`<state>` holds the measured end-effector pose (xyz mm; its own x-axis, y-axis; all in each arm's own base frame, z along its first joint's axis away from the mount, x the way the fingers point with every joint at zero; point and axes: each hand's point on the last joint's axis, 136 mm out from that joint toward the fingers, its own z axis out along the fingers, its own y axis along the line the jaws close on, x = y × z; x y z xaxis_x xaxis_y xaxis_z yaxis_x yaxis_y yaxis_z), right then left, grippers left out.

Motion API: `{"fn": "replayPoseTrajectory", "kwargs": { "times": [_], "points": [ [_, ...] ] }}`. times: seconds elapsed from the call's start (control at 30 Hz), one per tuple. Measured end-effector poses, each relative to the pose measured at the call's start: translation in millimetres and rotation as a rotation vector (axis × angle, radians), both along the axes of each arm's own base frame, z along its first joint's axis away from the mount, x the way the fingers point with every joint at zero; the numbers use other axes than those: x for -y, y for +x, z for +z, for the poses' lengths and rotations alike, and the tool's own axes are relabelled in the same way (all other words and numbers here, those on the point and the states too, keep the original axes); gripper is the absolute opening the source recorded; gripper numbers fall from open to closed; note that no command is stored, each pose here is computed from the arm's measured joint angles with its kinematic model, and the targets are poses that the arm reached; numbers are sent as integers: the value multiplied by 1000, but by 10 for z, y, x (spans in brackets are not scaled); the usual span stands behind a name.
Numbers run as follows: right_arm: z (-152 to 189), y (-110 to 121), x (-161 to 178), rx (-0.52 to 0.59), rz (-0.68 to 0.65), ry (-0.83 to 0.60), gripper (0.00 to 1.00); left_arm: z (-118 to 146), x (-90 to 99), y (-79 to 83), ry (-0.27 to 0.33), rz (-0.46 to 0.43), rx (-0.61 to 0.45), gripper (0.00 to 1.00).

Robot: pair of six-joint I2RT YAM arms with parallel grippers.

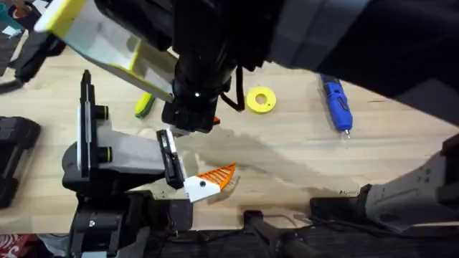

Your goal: Pick up the gripper from the table and insert it into the empty holder that is missing its gripper. Then pick up a screw, insert it into the mounting hole, and use the screwdriver to tighten it. Finally, clean up the table by picking up the vegetable and placing it into the bucket.

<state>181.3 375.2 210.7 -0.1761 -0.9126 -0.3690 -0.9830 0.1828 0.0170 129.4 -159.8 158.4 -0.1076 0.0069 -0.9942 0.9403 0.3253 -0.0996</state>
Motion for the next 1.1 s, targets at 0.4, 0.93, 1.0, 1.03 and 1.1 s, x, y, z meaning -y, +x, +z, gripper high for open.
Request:
{"fn": "replayPoseTrajectory", "kwargs": {
  "times": [0.4,0.93,1.0,1.03,1.1],
  "points": [
    [0,0,0,0,0,0,6,0,0,0,0,0,0,986],
    [3,56,41,18,-3,-12,996,0,0,-1,0,0,0,985],
    [4,59,39,20,-3,-11,997,0,0,0,0,0,0,985],
    [7,60,37,21,-3,-10,997,0,0,0,0,0,0,985],
    [17,63,36,24,-3,-7,997,1,0,0,0,0,1,985]
  ]
}}
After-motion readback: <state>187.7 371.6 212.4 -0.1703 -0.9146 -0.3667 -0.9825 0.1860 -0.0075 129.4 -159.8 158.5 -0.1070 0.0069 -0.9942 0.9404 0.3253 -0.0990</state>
